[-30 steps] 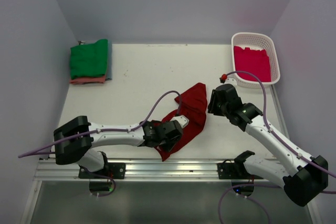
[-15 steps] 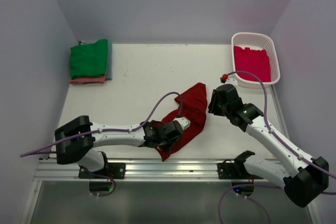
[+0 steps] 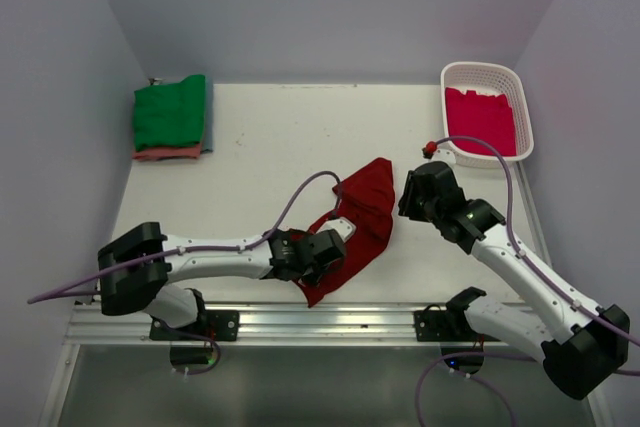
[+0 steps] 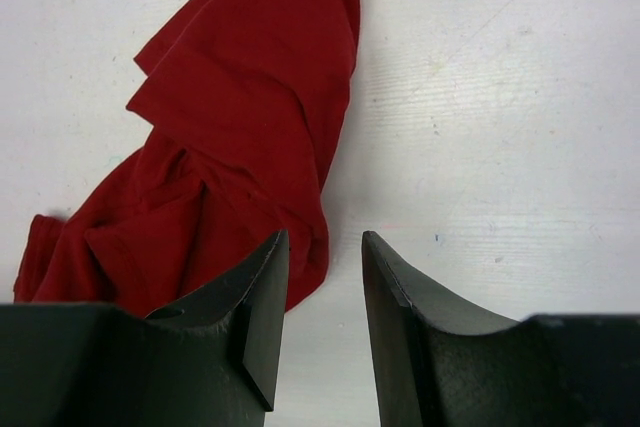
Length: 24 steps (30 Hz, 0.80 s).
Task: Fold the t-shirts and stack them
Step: Flatten the tshirt out
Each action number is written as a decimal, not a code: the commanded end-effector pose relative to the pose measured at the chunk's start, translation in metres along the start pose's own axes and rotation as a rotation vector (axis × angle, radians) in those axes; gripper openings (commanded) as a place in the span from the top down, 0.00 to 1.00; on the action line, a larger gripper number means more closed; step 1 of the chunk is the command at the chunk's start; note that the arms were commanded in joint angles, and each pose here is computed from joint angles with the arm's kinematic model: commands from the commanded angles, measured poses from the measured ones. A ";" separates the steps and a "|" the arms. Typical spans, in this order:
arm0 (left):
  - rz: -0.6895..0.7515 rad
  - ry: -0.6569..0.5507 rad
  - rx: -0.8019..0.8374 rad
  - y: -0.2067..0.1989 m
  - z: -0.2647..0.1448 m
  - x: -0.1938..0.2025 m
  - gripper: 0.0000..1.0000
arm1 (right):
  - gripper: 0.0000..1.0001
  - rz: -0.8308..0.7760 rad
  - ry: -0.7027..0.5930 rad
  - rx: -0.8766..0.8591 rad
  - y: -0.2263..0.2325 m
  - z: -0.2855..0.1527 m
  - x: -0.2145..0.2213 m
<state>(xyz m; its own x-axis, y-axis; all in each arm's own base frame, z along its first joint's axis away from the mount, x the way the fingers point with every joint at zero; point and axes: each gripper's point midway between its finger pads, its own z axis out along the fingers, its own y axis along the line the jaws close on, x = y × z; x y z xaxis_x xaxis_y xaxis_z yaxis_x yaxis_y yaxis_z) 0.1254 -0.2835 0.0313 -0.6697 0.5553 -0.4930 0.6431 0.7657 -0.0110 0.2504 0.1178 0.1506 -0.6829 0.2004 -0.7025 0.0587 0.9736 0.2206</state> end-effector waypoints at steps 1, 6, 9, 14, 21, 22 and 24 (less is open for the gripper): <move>-0.079 -0.191 -0.116 0.022 -0.055 -0.056 1.00 | 0.61 -0.009 -0.029 0.019 -0.004 -0.002 -0.004; -0.099 -0.314 -0.301 0.063 -0.110 -0.091 1.00 | 0.60 -0.018 -0.019 0.002 0.001 0.003 -0.002; -0.082 -0.343 -0.393 0.087 -0.131 -0.107 1.00 | 0.59 -0.017 -0.025 -0.004 0.005 0.009 -0.006; -0.100 -0.406 -0.453 0.109 -0.158 -0.135 1.00 | 0.48 -0.027 -0.022 -0.007 0.018 0.026 -0.015; -0.095 -0.500 -0.514 0.131 -0.207 -0.179 1.00 | 0.40 -0.035 0.012 -0.074 0.064 0.071 -0.036; -0.091 -0.506 -0.520 0.133 -0.212 -0.182 1.00 | 0.40 -0.035 0.026 -0.089 0.070 0.075 -0.038; -0.085 -0.528 -0.537 0.137 -0.225 -0.195 1.00 | 0.40 -0.029 0.038 -0.125 0.089 0.088 -0.046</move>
<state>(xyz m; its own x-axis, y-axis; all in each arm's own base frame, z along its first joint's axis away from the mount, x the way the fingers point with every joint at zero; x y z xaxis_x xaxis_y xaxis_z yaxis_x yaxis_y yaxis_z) 0.2472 -0.2253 0.2845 -0.4175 0.3400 -0.8427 0.2862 0.9294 0.2332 0.3164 0.1692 0.1151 -0.7616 0.1421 -0.6323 0.0227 0.9809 0.1931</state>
